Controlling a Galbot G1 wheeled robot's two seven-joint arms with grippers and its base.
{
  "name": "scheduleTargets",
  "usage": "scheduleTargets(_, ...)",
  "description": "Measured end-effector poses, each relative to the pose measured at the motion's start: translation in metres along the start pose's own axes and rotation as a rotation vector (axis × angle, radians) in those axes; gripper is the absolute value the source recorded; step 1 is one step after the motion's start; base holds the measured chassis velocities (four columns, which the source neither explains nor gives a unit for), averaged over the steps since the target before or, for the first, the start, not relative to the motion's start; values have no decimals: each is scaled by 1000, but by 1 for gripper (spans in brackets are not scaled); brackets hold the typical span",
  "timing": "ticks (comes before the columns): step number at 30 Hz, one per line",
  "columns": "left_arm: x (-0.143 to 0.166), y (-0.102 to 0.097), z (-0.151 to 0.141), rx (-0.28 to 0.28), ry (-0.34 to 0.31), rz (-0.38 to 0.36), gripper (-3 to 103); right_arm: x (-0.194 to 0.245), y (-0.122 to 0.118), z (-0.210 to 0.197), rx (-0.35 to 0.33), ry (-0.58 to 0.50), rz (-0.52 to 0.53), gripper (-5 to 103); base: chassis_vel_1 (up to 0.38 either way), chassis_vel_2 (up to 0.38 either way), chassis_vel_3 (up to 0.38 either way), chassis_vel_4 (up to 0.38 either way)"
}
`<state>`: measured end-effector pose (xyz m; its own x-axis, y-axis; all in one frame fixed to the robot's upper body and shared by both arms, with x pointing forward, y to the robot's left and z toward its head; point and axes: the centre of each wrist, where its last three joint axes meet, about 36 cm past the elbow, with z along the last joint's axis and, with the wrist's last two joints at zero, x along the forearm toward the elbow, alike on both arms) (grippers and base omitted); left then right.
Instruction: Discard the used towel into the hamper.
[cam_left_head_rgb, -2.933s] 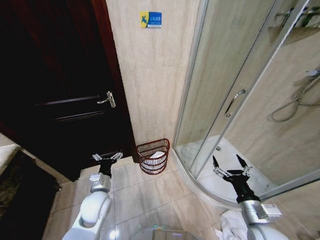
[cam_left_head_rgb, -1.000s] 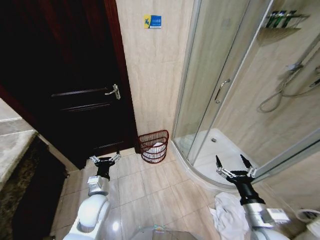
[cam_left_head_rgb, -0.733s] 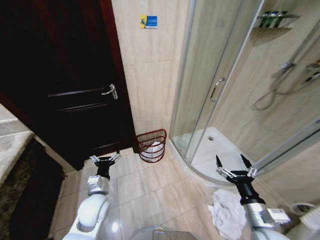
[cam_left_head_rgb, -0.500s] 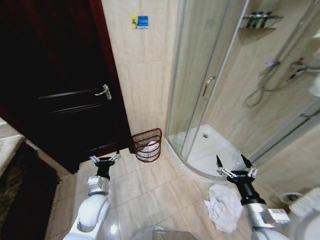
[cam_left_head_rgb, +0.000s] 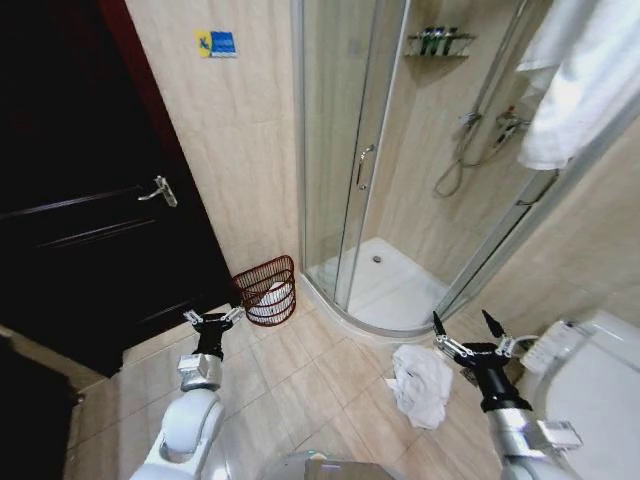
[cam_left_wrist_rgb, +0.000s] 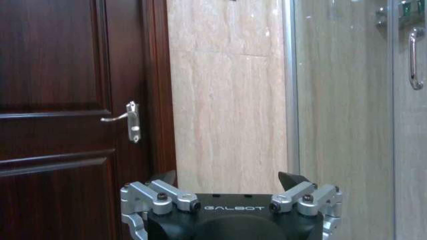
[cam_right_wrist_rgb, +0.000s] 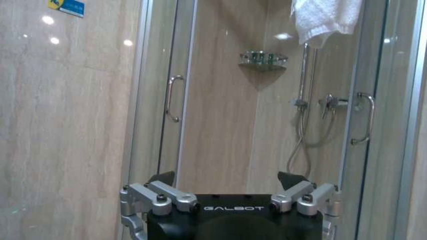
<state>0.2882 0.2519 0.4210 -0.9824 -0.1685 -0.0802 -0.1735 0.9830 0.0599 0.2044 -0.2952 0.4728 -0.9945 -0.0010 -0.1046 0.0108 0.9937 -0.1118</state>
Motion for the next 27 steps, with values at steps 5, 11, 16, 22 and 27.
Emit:
scheduleTargets(5,0,0,0,8,-7,6,100,0,-1,-3,-9,21,4,100,0,0,0,0)
scheduleTargets(11,0,1,0,7,-9,6,100,-1,-1,-4,-10,27,4,100,0,0,0,0)
scheduleTargets(16,-2,4,-1,1,-14,4,100,-2,0,-5,-6,25,2,100,-52,-76,64,74)
scheduleTargets(22,-2,6,-2,-4,-16,9,100,-2,0,-4,-3,23,1,100,-157,-167,175,150)
scheduleTargets(27,-1,6,-4,-1,-16,10,100,-1,-1,-4,-1,22,3,100,-203,-183,193,188)
